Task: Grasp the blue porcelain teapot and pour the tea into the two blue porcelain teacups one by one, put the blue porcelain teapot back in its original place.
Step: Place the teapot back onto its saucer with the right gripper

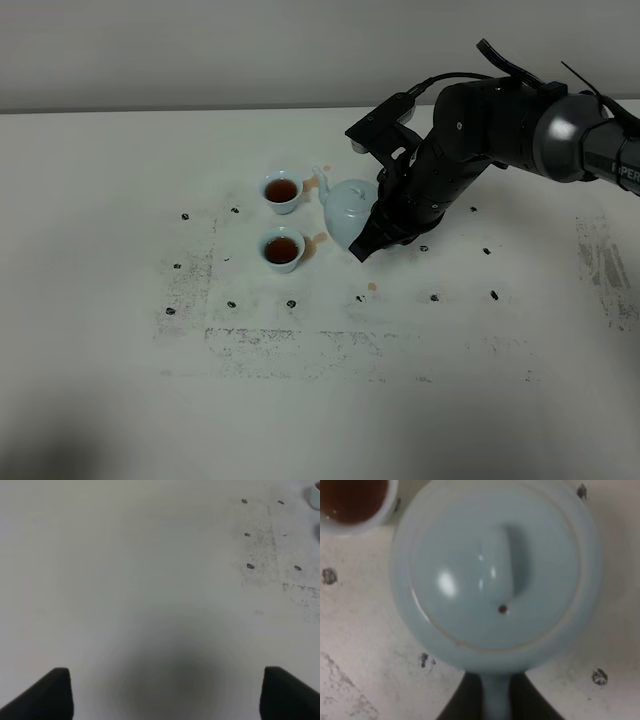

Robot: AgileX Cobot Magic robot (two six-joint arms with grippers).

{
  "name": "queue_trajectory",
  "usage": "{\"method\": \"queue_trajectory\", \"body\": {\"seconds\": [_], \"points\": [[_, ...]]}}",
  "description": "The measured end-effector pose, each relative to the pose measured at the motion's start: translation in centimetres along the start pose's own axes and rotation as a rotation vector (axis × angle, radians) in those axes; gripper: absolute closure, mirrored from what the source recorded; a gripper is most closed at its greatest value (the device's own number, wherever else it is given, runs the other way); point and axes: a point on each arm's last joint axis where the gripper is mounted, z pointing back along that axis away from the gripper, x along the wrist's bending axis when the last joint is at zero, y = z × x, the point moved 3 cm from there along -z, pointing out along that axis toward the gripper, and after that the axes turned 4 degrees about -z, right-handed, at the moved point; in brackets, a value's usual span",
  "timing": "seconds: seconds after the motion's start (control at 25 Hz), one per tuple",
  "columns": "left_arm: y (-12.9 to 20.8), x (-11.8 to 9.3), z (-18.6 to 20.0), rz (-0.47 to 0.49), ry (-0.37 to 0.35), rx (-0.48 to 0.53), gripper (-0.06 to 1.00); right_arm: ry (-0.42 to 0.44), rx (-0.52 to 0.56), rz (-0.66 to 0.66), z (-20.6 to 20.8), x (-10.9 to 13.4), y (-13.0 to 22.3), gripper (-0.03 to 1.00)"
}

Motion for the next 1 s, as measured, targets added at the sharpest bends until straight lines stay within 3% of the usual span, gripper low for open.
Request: {"method": "queue_trajectory", "body": {"seconds": [0.36, 1.0], "points": [[0.0, 0.0, 0.0, 0.000, 0.000, 0.000, 0.22, 0.007, 0.023, -0.017, -1.9, 0.2, 2.4, 0.92], [0.0, 0.0, 0.0, 0.000, 0.000, 0.000, 0.22, 0.013, -0.049, -0.058, -2.4, -0.3, 1.8, 0.92]]}}
